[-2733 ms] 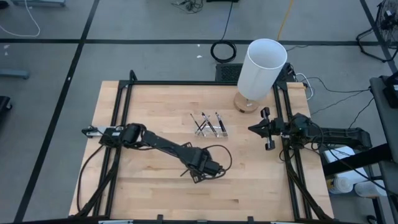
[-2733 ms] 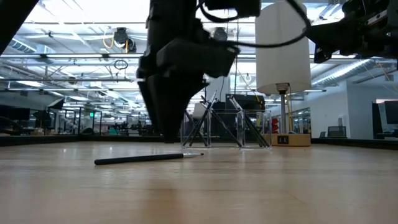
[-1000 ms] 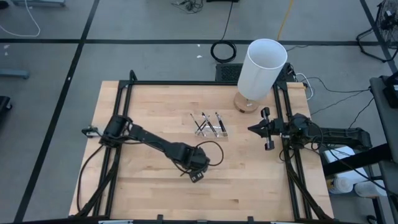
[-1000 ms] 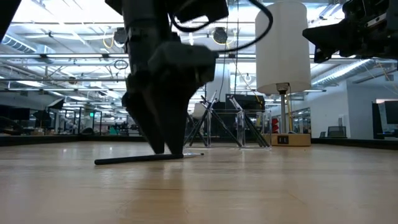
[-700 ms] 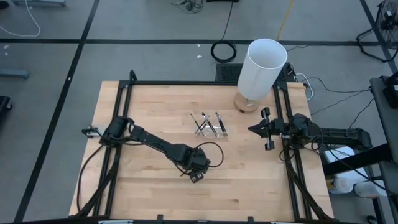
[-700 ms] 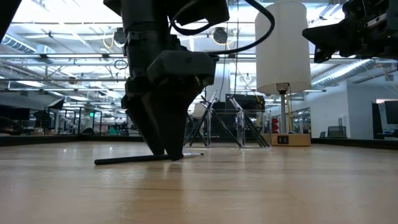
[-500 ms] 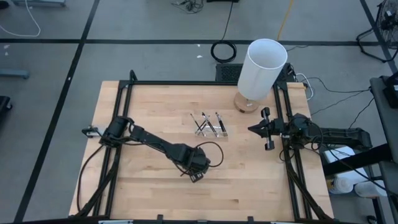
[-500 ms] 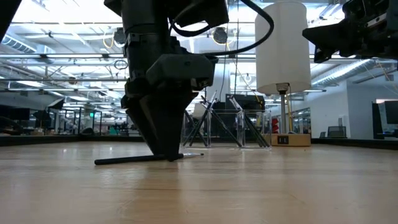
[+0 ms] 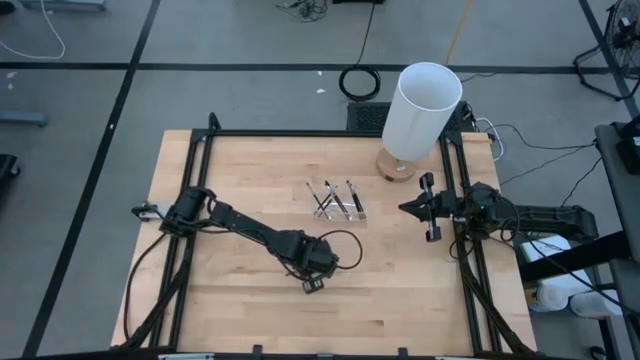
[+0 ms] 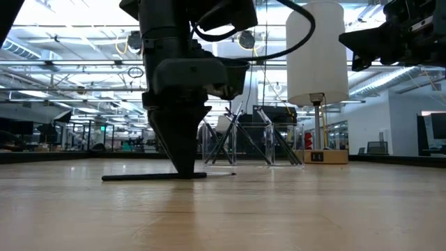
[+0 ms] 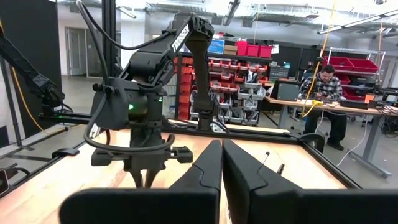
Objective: Put items in baskets/containers
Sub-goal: Put the black eyeshadow brush into the left section of the transparent organizer
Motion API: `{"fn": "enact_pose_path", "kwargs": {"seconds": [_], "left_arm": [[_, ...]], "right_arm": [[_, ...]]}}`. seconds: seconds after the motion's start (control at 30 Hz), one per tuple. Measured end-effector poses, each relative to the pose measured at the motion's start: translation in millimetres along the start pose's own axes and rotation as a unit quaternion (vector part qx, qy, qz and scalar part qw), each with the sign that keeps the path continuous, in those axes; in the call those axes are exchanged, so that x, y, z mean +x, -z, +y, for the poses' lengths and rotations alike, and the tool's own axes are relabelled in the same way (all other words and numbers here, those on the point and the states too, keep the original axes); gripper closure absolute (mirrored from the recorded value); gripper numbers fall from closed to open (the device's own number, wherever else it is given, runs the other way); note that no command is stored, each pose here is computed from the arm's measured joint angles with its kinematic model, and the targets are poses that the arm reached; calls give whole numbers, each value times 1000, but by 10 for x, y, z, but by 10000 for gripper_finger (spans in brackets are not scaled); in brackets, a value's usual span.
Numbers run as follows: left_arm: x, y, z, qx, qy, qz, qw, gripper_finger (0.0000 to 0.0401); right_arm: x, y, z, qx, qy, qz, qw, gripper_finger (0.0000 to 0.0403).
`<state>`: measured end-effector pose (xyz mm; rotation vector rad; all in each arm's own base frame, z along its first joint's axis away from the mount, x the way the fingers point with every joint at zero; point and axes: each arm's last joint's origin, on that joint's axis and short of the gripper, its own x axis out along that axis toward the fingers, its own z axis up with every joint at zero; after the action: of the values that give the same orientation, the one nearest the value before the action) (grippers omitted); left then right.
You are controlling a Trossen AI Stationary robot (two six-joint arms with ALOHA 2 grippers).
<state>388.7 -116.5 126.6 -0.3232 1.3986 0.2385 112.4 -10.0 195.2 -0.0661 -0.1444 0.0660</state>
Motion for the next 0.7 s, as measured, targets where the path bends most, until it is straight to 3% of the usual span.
{"fn": "enact_pose_path", "kwargs": {"seconds": [0.13,0.33,0.7], "left_arm": [[-3,20,5,40,4,15,999,391],[-2,31,11,57,5,23,998,374],[-1,34,14,40,11,29,999,391]], "right_arm": [[0,0,0,0,0,0,1000,403],[0,1,0,0,0,1,1000,403],[0,1,0,-1,0,0,1000,403]]}}
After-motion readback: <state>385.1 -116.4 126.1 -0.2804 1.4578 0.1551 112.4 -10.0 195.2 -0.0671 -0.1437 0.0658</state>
